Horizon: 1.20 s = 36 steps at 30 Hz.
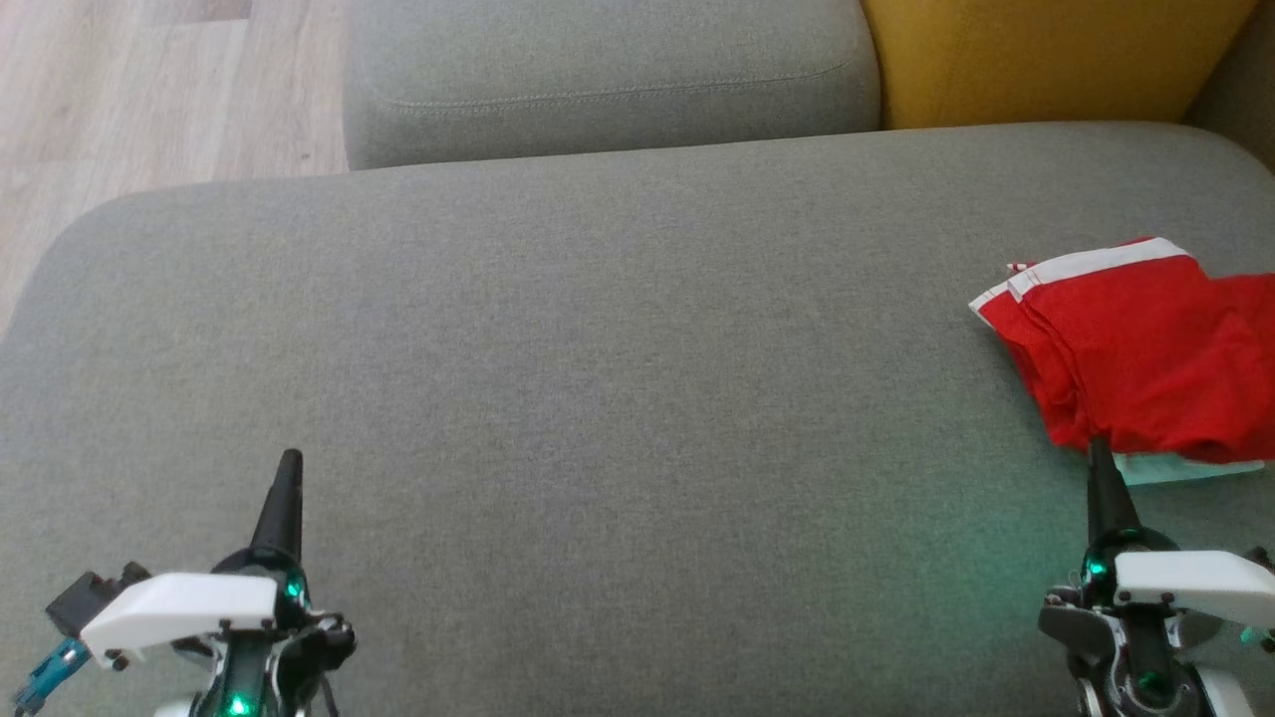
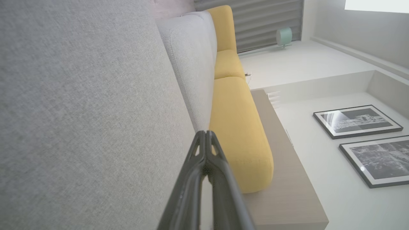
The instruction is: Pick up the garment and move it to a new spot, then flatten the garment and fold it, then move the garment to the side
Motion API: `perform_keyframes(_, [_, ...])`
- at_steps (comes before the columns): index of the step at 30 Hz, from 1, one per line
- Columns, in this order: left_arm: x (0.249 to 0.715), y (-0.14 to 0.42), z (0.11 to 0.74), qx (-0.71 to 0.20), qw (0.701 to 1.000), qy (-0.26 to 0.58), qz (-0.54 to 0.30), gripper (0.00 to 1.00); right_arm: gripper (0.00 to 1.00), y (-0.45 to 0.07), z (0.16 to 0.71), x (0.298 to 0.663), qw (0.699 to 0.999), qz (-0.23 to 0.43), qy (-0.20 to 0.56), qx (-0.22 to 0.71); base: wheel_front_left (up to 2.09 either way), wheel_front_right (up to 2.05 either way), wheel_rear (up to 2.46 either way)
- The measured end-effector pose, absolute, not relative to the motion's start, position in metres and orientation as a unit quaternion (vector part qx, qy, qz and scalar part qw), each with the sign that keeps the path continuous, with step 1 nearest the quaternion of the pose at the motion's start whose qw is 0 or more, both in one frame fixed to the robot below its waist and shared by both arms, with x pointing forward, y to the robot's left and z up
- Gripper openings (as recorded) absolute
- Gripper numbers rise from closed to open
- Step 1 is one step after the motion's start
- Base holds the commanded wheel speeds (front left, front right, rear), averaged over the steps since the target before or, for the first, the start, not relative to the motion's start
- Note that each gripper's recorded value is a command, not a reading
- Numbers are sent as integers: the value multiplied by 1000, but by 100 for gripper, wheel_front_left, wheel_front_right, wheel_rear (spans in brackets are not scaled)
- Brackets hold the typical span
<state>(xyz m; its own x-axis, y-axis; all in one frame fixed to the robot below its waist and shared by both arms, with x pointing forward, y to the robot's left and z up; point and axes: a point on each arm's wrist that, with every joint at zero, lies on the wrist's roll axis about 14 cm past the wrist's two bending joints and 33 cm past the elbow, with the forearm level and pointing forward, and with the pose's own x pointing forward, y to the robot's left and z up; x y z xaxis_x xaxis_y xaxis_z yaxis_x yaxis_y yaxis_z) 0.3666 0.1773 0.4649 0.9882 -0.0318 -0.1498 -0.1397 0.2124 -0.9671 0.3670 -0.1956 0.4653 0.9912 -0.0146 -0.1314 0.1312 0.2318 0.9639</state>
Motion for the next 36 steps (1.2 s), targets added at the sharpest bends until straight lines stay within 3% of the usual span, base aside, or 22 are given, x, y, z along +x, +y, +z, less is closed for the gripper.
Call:
perform_keyframes(22, [373,184,476,-708,704,46,22,0,0,-204,476,373,702,-42,22,710,0,0,0])
perform_keyframes(36, [373,187,475,-710,702,45,25,0,0,-205,476,373,702,-42,22,711,0,0,0])
